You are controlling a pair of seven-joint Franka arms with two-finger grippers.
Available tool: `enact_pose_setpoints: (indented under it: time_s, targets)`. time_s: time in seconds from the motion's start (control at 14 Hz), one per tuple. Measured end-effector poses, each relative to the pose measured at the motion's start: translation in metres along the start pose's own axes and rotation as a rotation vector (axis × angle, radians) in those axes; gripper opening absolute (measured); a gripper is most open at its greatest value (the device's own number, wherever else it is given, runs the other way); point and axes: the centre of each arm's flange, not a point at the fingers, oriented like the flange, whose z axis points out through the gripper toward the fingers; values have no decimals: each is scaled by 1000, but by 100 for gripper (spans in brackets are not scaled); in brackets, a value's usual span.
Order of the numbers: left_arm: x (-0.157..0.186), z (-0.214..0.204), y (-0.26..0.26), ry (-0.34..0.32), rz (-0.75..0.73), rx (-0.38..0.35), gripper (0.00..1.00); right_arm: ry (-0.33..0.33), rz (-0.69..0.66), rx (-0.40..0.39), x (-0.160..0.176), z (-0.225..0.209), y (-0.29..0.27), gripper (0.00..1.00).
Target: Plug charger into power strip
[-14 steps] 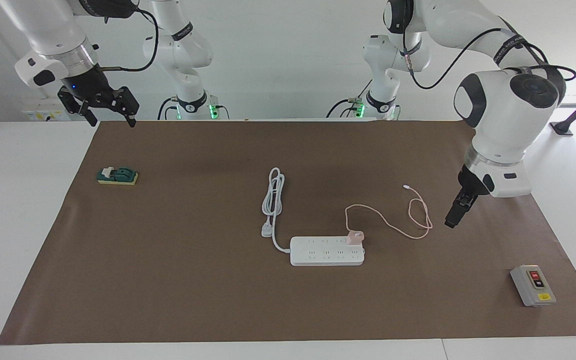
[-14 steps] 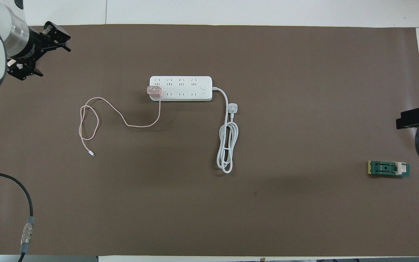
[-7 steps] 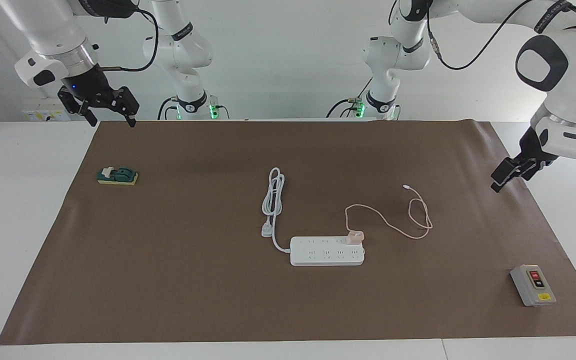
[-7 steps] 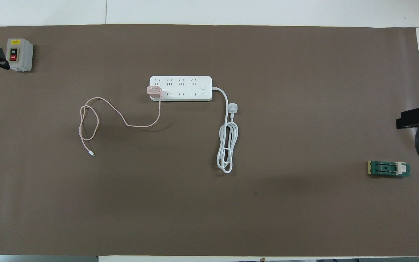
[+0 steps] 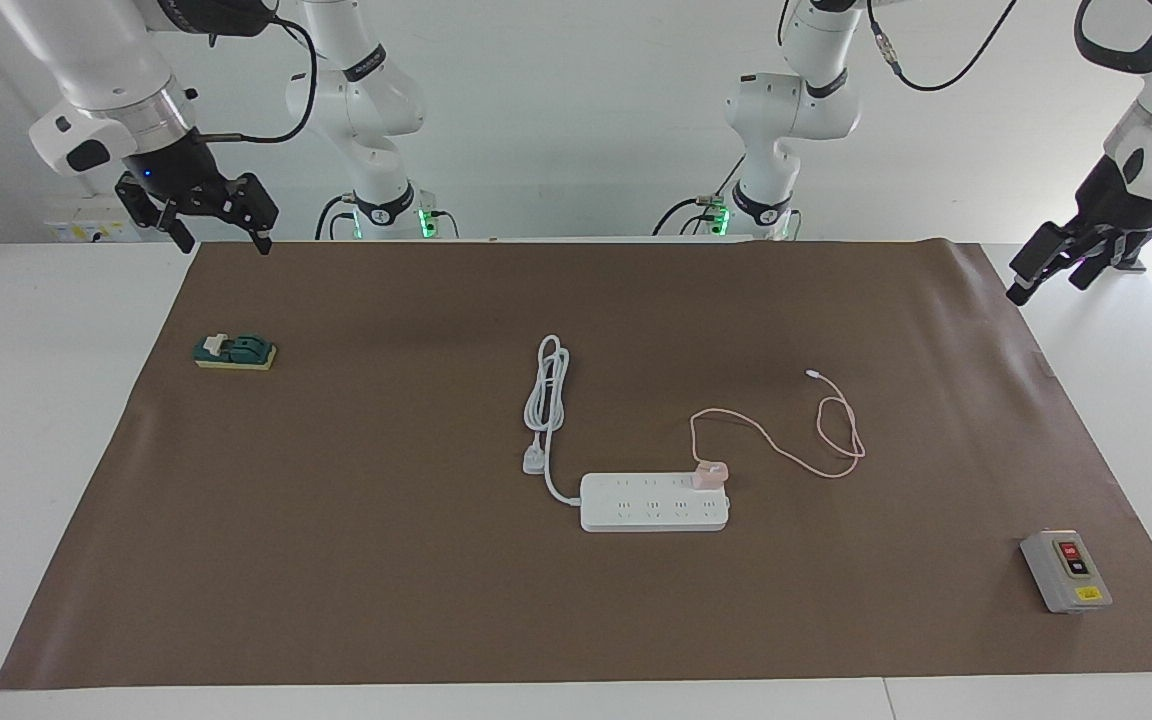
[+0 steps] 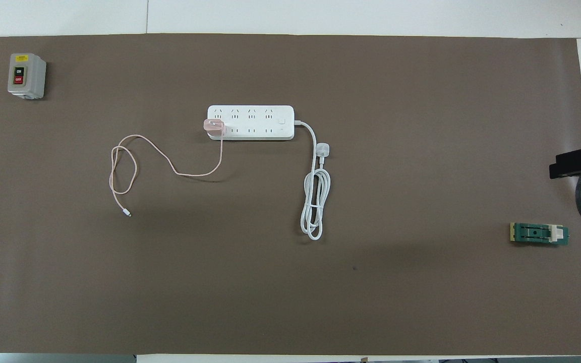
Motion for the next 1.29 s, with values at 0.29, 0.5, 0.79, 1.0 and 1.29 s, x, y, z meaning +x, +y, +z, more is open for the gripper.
enact_pose_setpoints:
  time_s: [0.29, 0.5, 0.79, 1.0, 1.29]
  targets:
    - [-7, 8, 35, -28, 51, -29, 100, 0, 2, 0, 0, 0, 1, 100]
    - [-13, 33, 50, -85, 29, -34, 100, 0, 3, 0, 0, 0, 1, 100]
    - [-23, 42, 46, -107, 40, 8, 100, 0, 3, 0, 0, 0, 1, 100]
    - [-33, 45, 50, -114, 123, 61, 100, 0, 3, 0, 0, 0, 1, 100]
    - [-43, 39, 59, -110, 156, 62, 100, 0, 3, 0, 0, 0, 1, 100]
